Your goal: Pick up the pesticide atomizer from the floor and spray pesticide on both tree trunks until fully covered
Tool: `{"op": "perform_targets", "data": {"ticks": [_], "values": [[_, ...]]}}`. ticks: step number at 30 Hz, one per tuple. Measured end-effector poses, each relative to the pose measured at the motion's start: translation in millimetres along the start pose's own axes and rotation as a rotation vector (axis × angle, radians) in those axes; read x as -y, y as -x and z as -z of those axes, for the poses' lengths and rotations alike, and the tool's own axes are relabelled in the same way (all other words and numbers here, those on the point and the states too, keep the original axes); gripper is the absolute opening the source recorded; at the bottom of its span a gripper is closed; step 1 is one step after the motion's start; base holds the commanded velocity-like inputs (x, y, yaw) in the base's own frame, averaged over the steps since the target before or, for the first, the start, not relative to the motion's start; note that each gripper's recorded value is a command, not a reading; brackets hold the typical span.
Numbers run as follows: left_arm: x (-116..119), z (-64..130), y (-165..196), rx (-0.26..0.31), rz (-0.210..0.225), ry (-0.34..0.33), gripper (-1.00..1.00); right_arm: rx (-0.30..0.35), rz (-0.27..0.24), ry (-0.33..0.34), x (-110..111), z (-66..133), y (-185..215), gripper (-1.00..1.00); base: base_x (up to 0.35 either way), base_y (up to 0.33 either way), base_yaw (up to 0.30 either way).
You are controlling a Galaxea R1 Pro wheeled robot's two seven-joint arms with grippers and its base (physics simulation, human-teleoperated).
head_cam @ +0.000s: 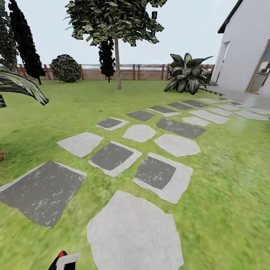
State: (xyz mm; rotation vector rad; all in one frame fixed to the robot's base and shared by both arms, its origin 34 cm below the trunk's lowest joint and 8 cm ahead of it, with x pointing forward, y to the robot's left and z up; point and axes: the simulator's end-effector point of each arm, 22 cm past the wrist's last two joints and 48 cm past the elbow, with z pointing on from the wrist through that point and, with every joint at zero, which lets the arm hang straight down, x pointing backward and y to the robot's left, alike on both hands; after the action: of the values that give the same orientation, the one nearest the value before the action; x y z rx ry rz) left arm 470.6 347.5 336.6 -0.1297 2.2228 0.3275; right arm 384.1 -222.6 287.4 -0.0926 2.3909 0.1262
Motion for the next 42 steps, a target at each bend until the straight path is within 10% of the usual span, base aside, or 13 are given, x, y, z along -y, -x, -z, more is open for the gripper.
{"op": "perform_targets", "data": {"ticks": [42], "values": [[0.0,0.0,0.0,0.000,0.000,0.000,-1.00,0.000,0.000,0.000,0.0,0.0,0.0,1.00,0.337,0.000,0.000]]}}
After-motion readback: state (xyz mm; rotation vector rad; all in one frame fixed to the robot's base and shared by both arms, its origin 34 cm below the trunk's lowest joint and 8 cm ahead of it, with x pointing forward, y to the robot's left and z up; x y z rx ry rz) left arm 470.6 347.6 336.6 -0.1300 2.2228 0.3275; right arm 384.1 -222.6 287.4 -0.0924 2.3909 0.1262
